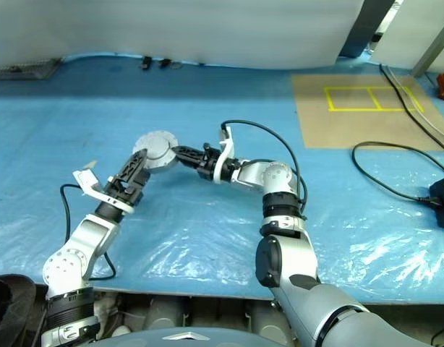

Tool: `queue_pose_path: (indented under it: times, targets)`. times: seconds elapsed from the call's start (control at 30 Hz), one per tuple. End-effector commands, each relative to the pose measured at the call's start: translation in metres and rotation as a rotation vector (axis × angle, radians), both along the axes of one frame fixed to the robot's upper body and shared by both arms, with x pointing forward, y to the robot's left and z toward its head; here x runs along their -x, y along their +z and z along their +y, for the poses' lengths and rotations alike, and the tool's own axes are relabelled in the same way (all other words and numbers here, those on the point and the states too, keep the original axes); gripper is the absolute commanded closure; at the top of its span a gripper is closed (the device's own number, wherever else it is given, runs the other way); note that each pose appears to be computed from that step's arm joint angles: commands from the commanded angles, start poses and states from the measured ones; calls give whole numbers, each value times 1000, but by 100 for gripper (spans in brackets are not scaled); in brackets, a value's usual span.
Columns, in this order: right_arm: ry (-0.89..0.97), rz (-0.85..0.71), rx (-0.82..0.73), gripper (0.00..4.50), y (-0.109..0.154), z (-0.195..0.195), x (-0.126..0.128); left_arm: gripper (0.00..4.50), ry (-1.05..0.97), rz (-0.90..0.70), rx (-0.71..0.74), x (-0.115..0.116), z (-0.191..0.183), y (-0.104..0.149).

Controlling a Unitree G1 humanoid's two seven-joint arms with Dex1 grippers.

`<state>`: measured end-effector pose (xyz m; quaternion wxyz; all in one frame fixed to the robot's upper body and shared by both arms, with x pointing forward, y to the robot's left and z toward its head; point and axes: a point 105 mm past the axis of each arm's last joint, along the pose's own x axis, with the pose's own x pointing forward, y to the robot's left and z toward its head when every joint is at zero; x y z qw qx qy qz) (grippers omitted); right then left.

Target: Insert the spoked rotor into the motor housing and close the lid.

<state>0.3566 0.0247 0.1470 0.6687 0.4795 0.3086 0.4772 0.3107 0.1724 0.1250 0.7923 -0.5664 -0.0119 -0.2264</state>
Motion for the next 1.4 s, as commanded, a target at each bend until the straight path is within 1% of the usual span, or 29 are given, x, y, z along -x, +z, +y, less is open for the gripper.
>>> queue_pose_path:
  times: [0.03,0.23,0.27,0.3,0.33,0.4,0.43,0.67,0.8,0.93,1.1,1.27,1.33,1.4]
  targets:
    - [56,-68,-132,339,28,14,11,6,-13,-23,-14,-4,-4,7]
    - [66,-72,-142,339,30,15,13,6,1,-32,0,-10,-2,10]
    - [66,-73,-142,339,30,15,14,43,4,-27,-1,-10,-2,9]
    - [65,-73,-142,339,30,14,14,62,3,-28,-5,-10,-2,8]
    - [64,-73,-141,339,29,14,13,89,1,-29,-6,-10,-2,8]
    - [61,-74,-142,339,29,14,13,164,-6,-25,-9,-9,-2,7]
    - [60,-74,-143,339,29,14,13,184,-9,-23,-8,-9,-2,7]
    - [58,-70,-142,339,28,15,13,187,-68,-51,-1,-3,-10,11]
    - [49,-62,-147,339,28,15,12,187,-140,-77,16,3,-21,16]
    - [39,-58,-147,339,28,15,10,190,-143,-51,-16,2,-24,11]
    - [17,-52,-128,339,25,15,6,190,-117,-28,9,0,-22,8]
    - [10,-40,-123,339,23,14,5,190,-116,-39,31,0,-22,9]
    - [-8,-35,-109,265,20,13,2,190,-116,-51,44,1,-22,11]
    - [-22,-30,-103,211,19,12,0,190,-101,-79,71,0,-20,17]
